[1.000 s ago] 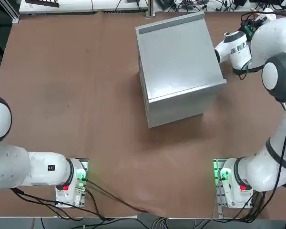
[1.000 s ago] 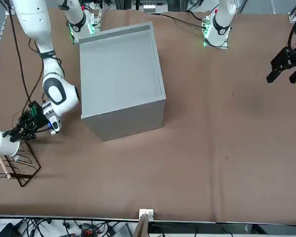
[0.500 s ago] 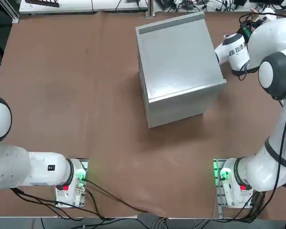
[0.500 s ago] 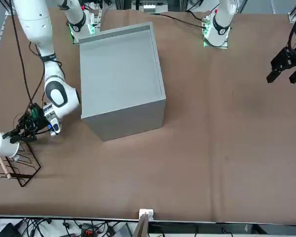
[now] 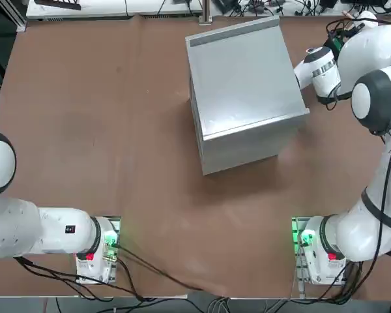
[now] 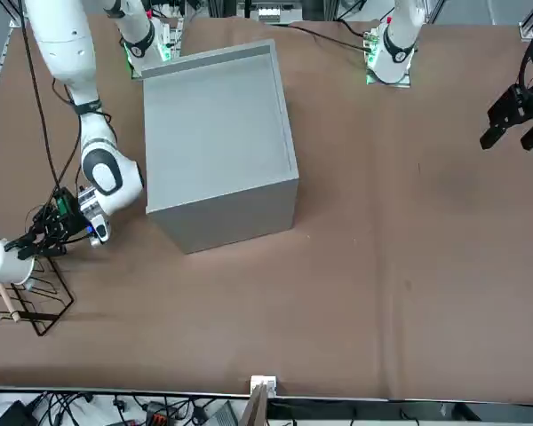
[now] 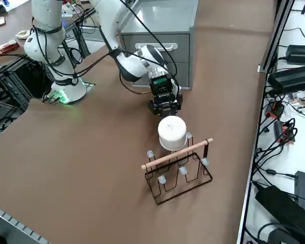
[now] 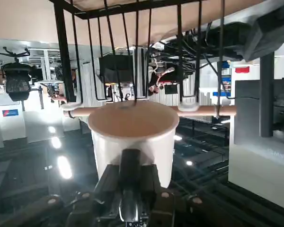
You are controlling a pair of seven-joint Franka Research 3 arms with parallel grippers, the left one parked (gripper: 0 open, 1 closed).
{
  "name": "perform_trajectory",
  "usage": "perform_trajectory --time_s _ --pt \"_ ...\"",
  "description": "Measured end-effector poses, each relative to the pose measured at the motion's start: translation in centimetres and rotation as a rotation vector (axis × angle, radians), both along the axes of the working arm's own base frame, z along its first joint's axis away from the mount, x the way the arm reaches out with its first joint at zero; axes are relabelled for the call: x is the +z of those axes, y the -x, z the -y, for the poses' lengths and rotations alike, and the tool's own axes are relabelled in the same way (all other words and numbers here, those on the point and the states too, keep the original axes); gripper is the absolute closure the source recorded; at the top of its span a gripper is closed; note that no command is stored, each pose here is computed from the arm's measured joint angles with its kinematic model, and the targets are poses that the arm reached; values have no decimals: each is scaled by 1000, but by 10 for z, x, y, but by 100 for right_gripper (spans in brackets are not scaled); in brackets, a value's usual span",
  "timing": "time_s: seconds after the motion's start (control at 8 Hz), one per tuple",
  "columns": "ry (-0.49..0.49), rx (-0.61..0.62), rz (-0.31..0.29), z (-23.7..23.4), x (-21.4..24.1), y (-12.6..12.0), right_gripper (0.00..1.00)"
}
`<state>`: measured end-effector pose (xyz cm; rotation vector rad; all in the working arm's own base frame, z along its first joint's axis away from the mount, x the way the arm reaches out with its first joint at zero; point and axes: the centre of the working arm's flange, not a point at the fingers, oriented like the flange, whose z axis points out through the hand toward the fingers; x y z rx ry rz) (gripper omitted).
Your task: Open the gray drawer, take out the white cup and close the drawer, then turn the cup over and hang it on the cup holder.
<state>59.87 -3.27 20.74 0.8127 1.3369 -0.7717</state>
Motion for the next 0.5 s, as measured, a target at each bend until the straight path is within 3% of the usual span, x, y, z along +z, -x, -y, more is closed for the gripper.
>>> perform_trajectory --time_s 0.5 --pt "19 -4 -22 13 -13 1 80"
